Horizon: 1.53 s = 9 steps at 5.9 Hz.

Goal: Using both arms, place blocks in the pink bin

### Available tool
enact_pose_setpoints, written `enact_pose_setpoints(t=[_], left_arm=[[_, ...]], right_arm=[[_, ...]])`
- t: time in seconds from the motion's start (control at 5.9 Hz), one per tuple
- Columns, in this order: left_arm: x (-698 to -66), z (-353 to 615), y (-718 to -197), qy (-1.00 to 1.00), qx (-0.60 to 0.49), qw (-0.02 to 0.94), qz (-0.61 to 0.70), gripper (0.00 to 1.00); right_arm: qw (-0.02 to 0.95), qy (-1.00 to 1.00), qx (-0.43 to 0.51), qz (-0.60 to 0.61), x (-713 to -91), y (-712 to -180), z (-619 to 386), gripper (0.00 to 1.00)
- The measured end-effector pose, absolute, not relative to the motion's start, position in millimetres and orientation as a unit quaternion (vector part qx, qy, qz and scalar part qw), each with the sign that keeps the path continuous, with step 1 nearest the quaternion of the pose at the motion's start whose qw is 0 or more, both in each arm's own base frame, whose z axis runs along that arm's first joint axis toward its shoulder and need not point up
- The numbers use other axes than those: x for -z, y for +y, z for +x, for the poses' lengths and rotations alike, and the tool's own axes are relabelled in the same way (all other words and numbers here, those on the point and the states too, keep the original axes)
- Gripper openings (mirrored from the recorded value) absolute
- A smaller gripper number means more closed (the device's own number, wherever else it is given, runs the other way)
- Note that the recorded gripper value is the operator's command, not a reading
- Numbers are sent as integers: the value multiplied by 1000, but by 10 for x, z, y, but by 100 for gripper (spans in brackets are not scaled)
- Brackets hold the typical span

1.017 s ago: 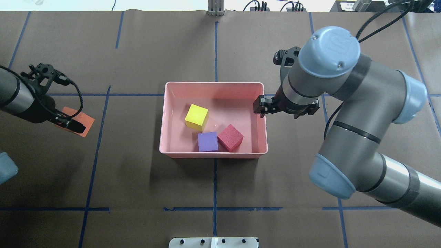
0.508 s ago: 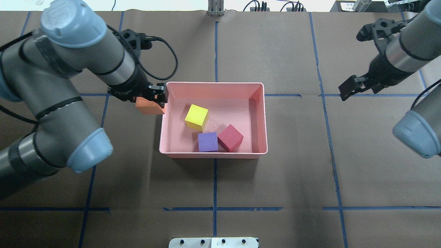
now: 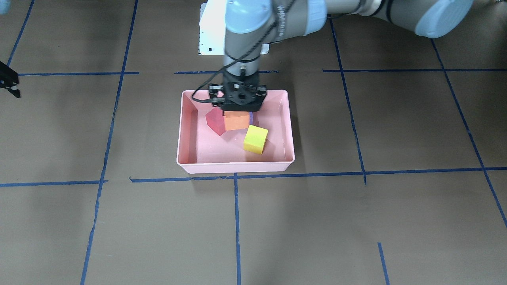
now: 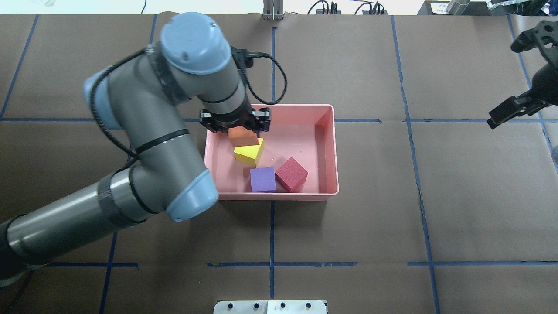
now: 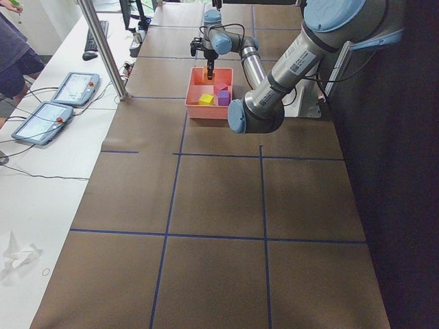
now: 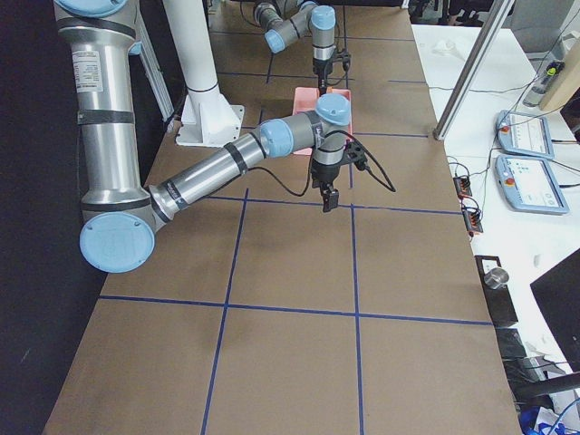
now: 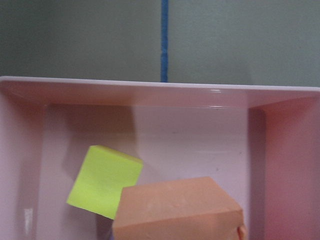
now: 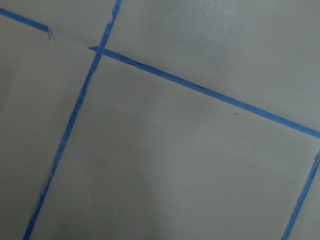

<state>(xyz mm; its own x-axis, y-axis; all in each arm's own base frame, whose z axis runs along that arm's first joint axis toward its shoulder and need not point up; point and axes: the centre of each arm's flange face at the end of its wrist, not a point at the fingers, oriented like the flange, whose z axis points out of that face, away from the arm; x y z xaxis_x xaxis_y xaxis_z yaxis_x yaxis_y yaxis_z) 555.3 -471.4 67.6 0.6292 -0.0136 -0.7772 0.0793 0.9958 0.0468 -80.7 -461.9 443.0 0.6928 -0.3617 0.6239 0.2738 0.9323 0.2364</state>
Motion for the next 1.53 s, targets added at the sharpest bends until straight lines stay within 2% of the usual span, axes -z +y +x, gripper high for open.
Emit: enact_pose_setpoints(t=[0.34,0.85,1.19,1.53], left_arm=[[-900,5309,-4792,428,-7,902,52,100],[-2452,3508,-5212,398,-120,905,96,100],[-3623,1977,-5463,372,-171,908,93,100],[-4864,540,-5222,383,-176,904,75,100]], right_arm=[[918,-348,181,63,-4788,-4426,-474,100],[921,-342,178,57,-5270,-4140,-92,100],[924,-353,143,38,-5609,-4044,206,100],[921,-373,108,26,-5818,-3954,412,100]])
